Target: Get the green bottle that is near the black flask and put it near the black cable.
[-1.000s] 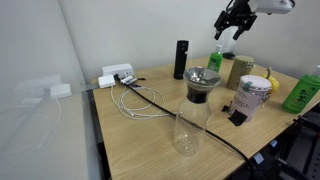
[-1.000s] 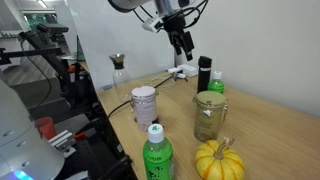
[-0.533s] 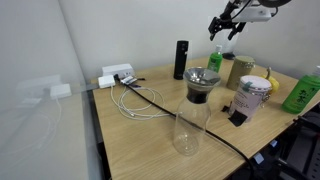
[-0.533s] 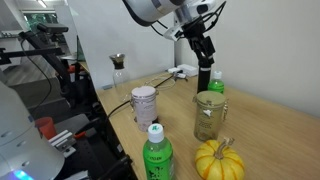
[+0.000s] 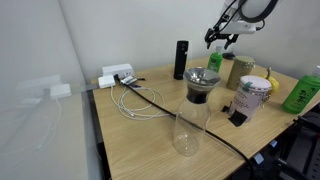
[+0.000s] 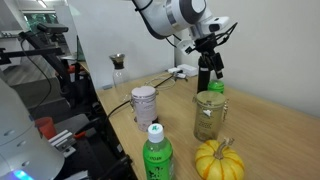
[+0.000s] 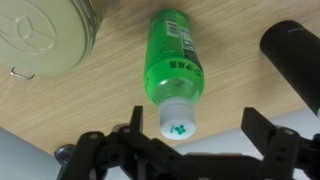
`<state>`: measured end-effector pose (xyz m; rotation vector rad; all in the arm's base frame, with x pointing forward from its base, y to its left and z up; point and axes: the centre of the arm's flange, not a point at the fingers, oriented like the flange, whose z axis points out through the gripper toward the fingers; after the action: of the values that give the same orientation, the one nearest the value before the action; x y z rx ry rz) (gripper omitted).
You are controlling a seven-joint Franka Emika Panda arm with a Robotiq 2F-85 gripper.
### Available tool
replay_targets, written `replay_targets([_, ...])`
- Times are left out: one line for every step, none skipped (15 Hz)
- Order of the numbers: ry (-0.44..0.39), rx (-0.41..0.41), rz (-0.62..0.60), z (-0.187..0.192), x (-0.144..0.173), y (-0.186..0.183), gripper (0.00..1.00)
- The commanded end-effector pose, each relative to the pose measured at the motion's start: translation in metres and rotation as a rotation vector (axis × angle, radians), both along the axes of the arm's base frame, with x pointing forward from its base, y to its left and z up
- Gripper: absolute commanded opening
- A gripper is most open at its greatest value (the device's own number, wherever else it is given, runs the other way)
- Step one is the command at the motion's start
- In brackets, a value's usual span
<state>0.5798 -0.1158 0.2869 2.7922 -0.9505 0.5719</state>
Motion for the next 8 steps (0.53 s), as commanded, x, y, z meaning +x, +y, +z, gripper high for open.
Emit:
replay_targets([-0.004,0.026,-0.053,-0.0077,0.01,-0.0059,1.0])
replay_targets([-0.001,0.033,-0.071,-0.0092,0.0107,-0.0067,1.0])
replay_targets([-0.002,0.04,-0.093,-0.011,0.0104,-0.0077,1.0])
replay_targets([-0.003,0.049,-0.106,-0.0118,0.0106,-0.0083,1.0])
replay_targets([-0.013,0.053,-0.12,-0.0119,0.011,-0.0095,1.0])
replay_targets([-0.023,0.052,-0.131,-0.0121,0.0119,-0.0108,1.0])
replay_targets([-0.025,0.054,-0.138,-0.0121,0.0126,-0.012,0.99])
replay_targets([-0.026,0.062,-0.147,-0.0113,0.0126,-0.0128,0.75])
